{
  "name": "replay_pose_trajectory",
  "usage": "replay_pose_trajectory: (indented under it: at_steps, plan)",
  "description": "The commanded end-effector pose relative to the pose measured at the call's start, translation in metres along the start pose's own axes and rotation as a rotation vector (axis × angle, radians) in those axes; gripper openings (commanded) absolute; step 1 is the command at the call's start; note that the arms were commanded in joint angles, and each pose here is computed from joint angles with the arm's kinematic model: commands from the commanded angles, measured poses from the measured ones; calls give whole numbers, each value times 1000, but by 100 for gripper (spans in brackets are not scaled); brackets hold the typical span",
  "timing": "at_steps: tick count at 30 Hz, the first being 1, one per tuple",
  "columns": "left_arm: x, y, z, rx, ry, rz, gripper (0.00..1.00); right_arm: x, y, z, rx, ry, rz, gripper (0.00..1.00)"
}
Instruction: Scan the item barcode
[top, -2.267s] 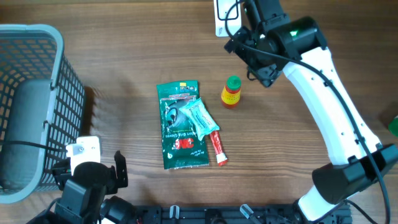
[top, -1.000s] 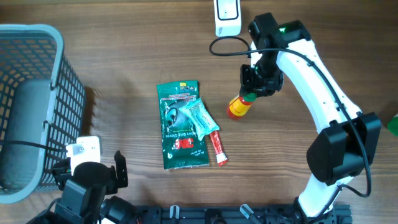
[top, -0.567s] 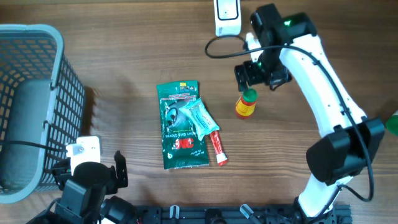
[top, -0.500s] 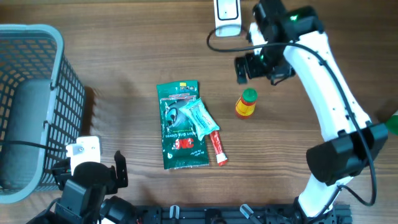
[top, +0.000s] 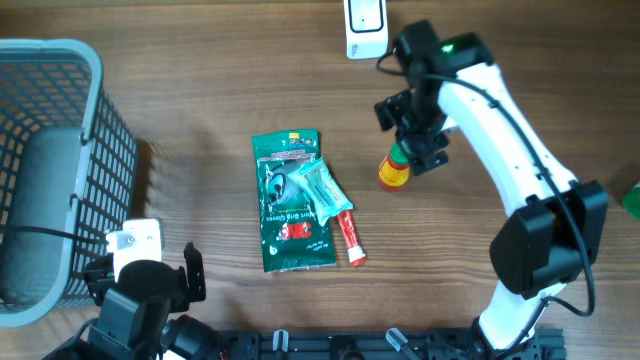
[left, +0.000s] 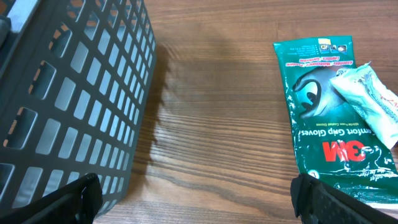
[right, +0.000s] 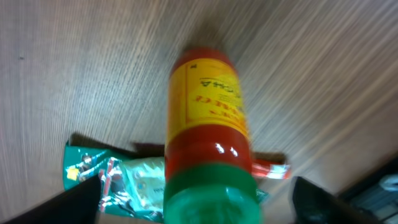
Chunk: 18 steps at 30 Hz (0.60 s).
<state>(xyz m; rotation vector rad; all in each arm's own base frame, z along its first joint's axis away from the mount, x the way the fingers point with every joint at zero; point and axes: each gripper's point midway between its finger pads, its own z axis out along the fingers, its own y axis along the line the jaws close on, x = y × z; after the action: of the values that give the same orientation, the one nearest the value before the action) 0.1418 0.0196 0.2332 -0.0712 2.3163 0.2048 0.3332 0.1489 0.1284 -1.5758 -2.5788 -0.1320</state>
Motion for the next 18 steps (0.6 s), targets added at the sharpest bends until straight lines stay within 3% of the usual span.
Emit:
replay_pose_trajectory:
  at_steps: [1, 5, 6, 8, 11, 12, 14, 16, 18]
  plan:
    - [-1, 1, -1, 0, -9, -6, 100, 7, -9, 33, 44, 46, 70, 78]
    - [-1, 1, -1, 0, -9, -6, 100, 7, -8, 38, 37, 53, -31, 53]
    - [-1, 1, -1, 0, -9, -6, 100, 10, -2, 38, 4, 68, -164, 41]
    - [-1, 1, -1, 0, -9, -6, 100, 9, 5, 35, -29, 61, -367, 40]
    - [-1, 1, -1, 0, -9, -6, 100, 10, 9, 21, -55, 47, -838, 40]
    - [-1, 1, -1, 0, -9, -6, 100, 11, 5, 15, -48, 50, -1069, 47]
    - [-1, 1, -1, 0, -9, -6, 100, 11, -1, 14, -31, 62, -1307, 49]
    - [-1, 1, -1, 0, -9, -6, 100, -3, -5, 15, 43, 4, -1459, 49]
    - [-1, 1, -1, 0, -9, -6, 100, -14, -4, 14, 89, -51, -1464, 50]
